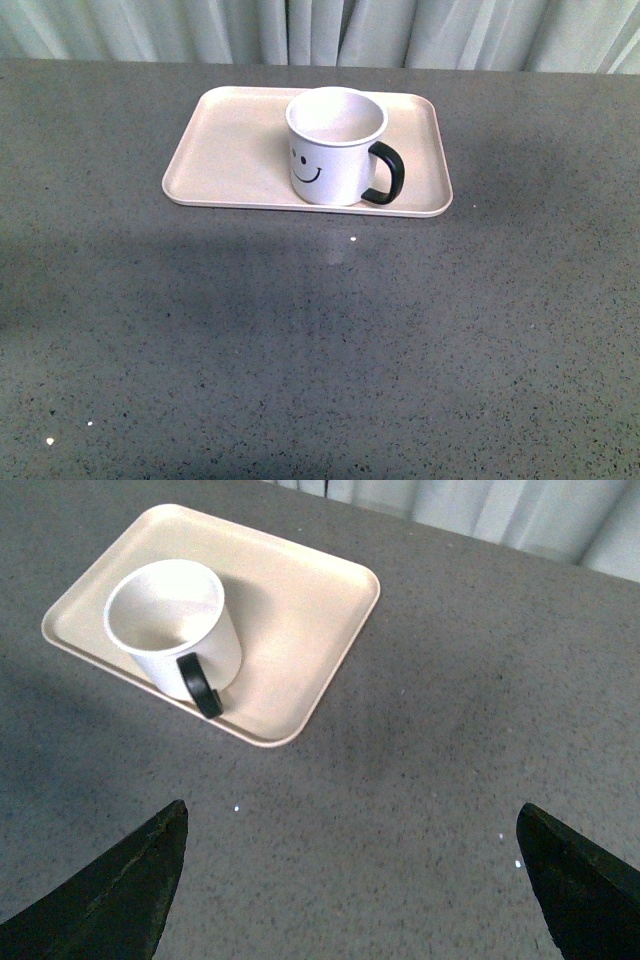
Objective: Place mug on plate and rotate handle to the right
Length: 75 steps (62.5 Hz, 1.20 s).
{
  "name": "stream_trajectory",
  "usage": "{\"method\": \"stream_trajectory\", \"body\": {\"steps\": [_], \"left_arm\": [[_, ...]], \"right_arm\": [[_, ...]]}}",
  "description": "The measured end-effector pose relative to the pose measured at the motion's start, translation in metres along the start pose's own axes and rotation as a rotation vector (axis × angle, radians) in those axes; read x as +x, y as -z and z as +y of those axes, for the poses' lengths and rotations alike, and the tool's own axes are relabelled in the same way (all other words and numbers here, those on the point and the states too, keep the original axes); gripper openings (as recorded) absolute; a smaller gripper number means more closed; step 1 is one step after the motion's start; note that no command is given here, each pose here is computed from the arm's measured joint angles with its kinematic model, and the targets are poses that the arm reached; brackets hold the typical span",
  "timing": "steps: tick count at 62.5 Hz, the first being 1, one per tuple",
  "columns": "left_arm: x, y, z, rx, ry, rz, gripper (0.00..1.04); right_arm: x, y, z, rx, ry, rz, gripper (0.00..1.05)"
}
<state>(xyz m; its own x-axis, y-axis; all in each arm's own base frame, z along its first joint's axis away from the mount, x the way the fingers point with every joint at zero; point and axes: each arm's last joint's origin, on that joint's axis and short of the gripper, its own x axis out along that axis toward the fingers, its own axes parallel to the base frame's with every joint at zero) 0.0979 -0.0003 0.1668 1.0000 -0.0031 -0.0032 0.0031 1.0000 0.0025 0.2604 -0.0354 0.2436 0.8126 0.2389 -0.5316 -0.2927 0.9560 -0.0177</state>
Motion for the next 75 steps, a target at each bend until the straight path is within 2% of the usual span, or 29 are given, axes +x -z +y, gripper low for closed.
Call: {"method": "stream_trajectory", "body": {"steps": [7, 16, 32, 48, 69, 72, 75], "left_arm": [[0.0, 0.0, 0.0, 0.0, 0.0, 0.0, 0.95], [0.0, 0.0, 0.0, 0.0, 0.0, 0.0, 0.95], [0.0, 0.0, 0.0, 0.0, 0.0, 0.0, 0.95], [0.0, 0.0, 0.0, 0.0, 0.0, 0.0, 0.95], [0.0, 0.0, 0.0, 0.0, 0.0, 0.0, 0.95], [0.0, 0.0, 0.0, 0.0, 0.0, 0.0, 0.95], [0.0, 0.0, 0.0, 0.0, 0.0, 0.0, 0.95]], "right_arm": [[0.048, -0.022, 0.002, -0.022, -0.055, 0.067, 0.96], [0.111, -0.04, 0.024, -0.044, -0.145, 0.171, 0.95], [0.195, -0.059, 0.057, -0.017, -0.148, 0.273, 0.95], [0.231, -0.064, 0.066, 0.016, -0.13, 0.329, 0.96], [0.247, -0.058, 0.075, 0.049, -0.131, 0.383, 0.95], [0.249, -0.058, 0.076, 0.054, -0.13, 0.389, 0.92], [0.251, -0.058, 0.078, 0.058, -0.131, 0.398, 0.84]]}}
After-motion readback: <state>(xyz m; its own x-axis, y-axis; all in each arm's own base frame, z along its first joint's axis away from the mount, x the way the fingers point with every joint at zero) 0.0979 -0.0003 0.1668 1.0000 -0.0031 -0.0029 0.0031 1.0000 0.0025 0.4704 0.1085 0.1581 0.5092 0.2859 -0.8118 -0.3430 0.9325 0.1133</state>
